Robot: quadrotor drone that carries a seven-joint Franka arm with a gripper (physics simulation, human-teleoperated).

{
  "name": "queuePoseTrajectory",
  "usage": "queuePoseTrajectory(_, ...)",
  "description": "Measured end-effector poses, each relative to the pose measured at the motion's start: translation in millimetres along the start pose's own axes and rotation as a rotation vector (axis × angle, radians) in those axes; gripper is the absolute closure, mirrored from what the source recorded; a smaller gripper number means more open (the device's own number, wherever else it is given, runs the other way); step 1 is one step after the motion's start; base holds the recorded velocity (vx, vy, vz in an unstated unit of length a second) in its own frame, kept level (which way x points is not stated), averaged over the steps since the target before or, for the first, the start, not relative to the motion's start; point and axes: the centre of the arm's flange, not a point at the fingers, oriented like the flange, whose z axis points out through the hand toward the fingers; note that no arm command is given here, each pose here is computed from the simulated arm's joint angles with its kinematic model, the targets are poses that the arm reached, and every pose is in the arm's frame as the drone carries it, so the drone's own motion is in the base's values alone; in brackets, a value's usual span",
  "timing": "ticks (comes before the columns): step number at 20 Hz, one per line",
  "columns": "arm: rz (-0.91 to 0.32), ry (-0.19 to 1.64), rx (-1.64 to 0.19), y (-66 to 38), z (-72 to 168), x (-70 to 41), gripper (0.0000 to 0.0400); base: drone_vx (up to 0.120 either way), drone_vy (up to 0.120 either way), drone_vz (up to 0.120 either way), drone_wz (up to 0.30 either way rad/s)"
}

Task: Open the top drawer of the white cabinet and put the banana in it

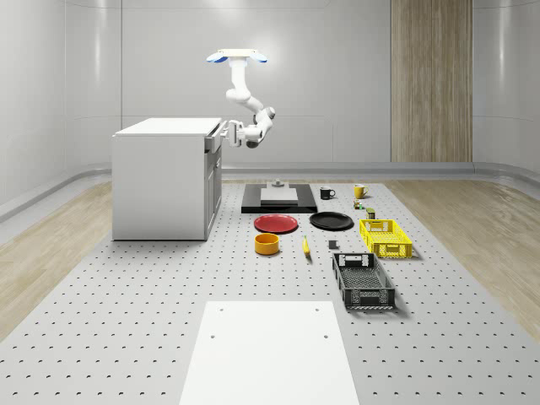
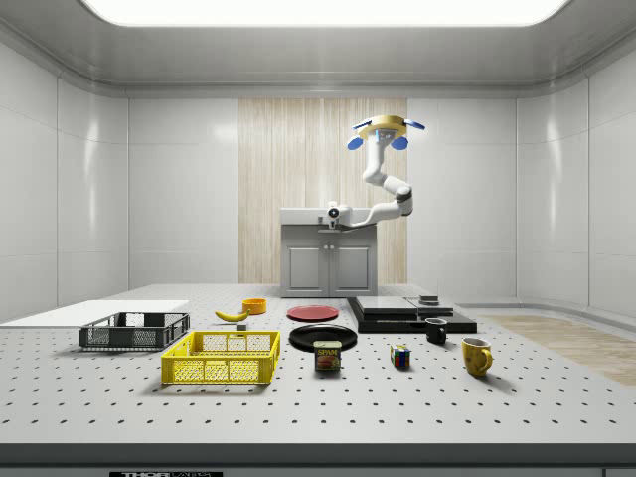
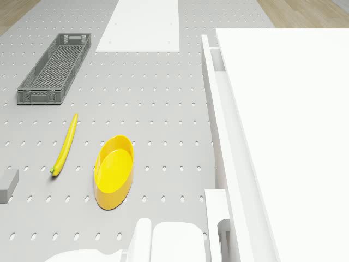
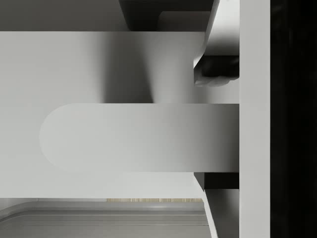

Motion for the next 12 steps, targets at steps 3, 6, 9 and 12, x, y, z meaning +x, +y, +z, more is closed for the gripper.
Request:
queuePoseTrajectory(3, -0.016, -0.001, 0.0, 0.6, 0.8, 1.7, 0.0258, 0.0, 0.0, 0.0, 0.0)
queuePoseTrajectory(6, 0.002, 0.008, -0.007, -0.6, -1.4, -2.2, 0.024, 0.0, 0.0, 0.0, 0.0)
queuePoseTrajectory(9, -0.019, 0.009, -0.009, 0.3, -3.7, -0.2, 0.0247, 0.0, 0.0, 0.0, 0.0)
queuePoseTrajectory(12, -0.012, 0.006, -0.005, 0.5, -4.2, 0.9, 0.0267, 0.0, 0.0, 0.0, 0.0)
